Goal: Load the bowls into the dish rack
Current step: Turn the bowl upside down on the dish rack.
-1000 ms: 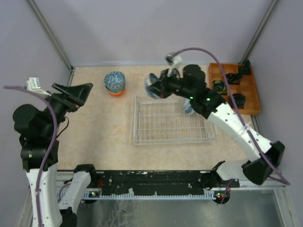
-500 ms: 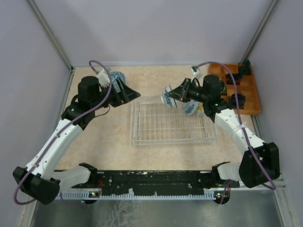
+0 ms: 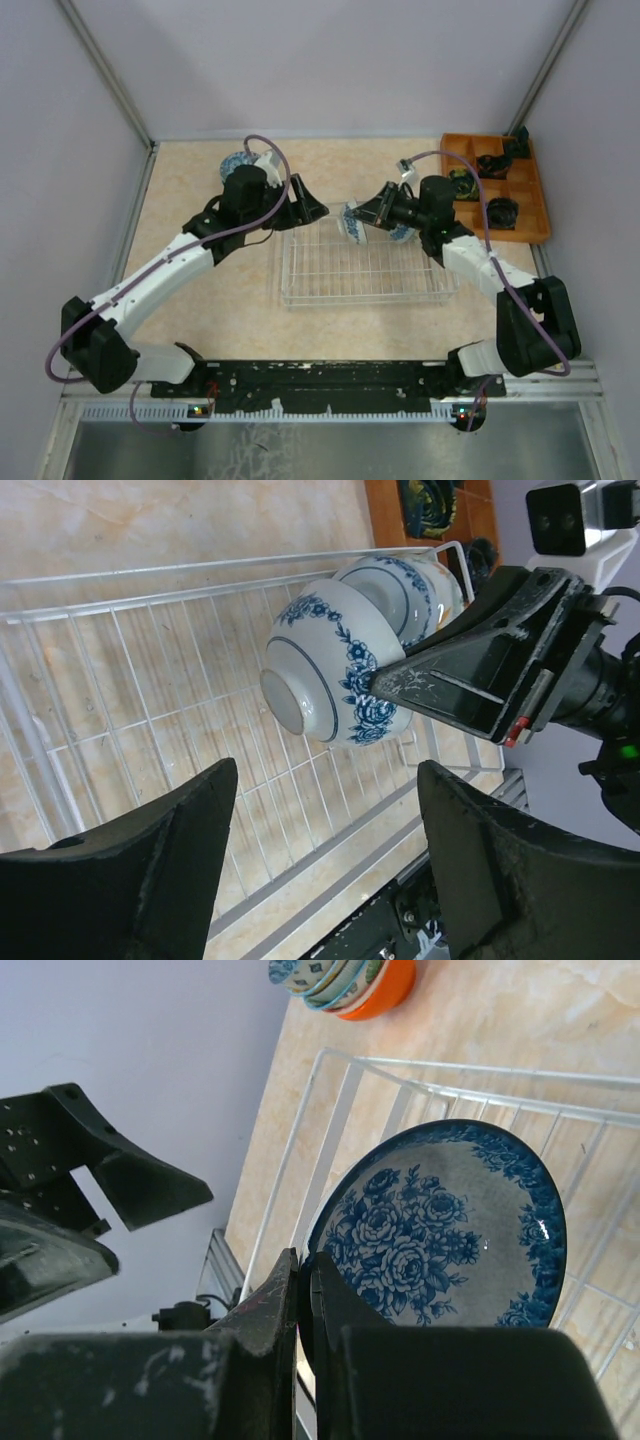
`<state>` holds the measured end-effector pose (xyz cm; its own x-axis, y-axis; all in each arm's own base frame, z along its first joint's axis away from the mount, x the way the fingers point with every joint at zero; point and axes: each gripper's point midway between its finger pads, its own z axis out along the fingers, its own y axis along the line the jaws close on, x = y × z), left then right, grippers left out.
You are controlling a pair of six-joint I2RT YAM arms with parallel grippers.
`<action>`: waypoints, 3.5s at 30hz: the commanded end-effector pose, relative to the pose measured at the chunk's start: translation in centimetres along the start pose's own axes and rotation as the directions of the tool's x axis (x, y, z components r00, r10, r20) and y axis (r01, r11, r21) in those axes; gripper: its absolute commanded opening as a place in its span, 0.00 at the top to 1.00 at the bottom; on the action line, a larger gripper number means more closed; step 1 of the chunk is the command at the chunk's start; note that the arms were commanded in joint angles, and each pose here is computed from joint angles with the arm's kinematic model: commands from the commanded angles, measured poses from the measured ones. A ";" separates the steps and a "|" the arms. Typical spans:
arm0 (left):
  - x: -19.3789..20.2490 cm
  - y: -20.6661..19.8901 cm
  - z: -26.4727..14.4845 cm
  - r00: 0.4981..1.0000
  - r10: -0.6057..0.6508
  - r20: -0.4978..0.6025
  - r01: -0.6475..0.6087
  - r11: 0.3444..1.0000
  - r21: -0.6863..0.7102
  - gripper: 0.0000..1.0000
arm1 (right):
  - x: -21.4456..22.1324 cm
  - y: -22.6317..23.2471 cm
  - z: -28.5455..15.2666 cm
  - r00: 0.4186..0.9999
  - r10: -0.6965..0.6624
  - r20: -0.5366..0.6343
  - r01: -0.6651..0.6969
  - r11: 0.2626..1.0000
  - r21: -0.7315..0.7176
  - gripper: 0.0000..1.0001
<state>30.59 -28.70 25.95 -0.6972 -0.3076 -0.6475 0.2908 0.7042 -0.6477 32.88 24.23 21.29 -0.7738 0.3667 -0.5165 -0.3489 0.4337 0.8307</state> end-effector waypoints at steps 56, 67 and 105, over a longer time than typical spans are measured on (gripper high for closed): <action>4.4 2.9 8.7 0.995 0.026 -0.097 -0.038 0.992 -0.122 0.49 | -2.8 -3.7 1.5 0.974 0.016 0.228 -0.021 1.000 0.022 1.00; 5.2 3.0 10.2 0.992 0.024 -0.123 -0.039 0.992 -0.121 0.52 | -1.9 -5.3 1.8 0.975 0.029 0.221 -0.041 0.998 0.047 1.00; 5.4 -0.2 13.1 0.992 0.041 -0.123 -0.048 0.997 -0.054 0.58 | -2.8 -6.0 -1.9 0.966 -0.085 0.244 0.022 0.968 0.250 0.67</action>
<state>34.89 -37.40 16.34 -0.7697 -0.1927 -0.6086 0.2616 0.7744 -0.5761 35.12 20.33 15.85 -0.6535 0.5166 -0.5532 -0.1970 0.5897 0.7833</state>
